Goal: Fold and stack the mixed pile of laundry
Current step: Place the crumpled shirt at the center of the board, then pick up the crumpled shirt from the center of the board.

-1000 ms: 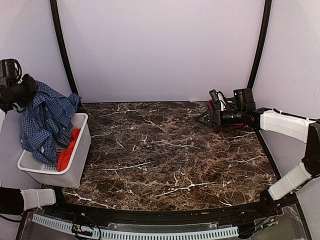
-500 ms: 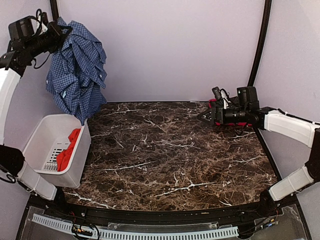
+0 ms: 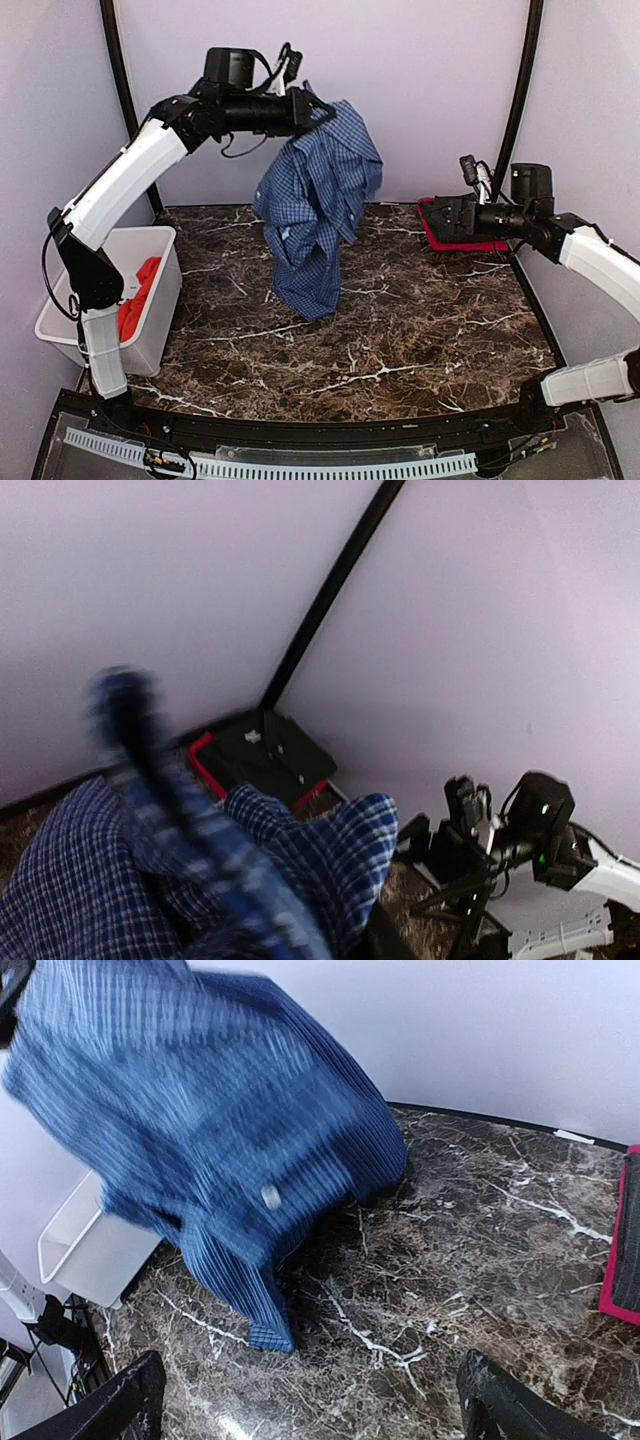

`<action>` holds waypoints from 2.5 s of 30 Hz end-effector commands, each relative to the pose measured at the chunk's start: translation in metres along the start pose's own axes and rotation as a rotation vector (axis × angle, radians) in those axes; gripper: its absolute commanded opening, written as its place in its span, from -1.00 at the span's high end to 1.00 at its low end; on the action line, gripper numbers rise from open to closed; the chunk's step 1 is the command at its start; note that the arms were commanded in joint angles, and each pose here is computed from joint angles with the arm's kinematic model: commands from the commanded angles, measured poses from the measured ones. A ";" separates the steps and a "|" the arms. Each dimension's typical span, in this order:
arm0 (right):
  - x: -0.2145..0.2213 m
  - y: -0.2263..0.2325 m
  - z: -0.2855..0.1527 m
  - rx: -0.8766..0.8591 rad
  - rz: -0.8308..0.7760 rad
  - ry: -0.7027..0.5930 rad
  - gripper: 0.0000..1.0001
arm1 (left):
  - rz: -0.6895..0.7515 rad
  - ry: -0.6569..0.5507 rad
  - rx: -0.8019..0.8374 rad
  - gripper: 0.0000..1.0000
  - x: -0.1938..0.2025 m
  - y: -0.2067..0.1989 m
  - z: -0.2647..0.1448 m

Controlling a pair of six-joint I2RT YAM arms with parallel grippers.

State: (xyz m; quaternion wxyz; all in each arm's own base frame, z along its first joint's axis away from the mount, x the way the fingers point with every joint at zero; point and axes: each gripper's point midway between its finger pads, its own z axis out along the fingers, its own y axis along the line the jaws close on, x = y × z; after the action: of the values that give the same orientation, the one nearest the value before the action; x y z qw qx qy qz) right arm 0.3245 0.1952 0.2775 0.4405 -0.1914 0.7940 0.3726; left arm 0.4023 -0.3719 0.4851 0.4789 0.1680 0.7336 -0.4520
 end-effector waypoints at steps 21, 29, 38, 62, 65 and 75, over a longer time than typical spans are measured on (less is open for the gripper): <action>0.056 0.004 0.072 -0.045 -0.010 0.253 -0.97 | -0.300 0.453 -0.368 -0.73 0.303 0.186 -0.020; 0.059 0.018 0.091 -0.064 -0.050 0.291 -0.97 | -0.323 0.457 -0.107 -0.39 0.323 0.159 0.022; 0.032 0.021 0.068 0.054 -0.203 0.195 -0.97 | -0.131 0.468 0.044 0.92 0.297 0.102 0.080; 0.079 0.063 0.069 0.026 -0.454 0.316 -0.67 | -0.272 0.310 -0.150 -0.32 0.240 0.170 -0.005; 0.112 0.062 0.092 0.071 -0.505 0.435 -0.59 | -0.308 0.310 -0.243 -0.32 0.251 0.190 -0.020; 0.162 0.032 0.152 0.300 -0.514 0.648 -0.44 | -0.375 0.383 -0.319 -0.32 0.303 0.207 -0.028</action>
State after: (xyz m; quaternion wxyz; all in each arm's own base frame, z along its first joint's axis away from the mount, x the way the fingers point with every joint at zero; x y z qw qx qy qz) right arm 0.2858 0.3375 0.1075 0.2645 -0.4515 0.8456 0.1059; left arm 0.3884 -0.2960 0.1428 0.2720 0.0429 0.8794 -0.3884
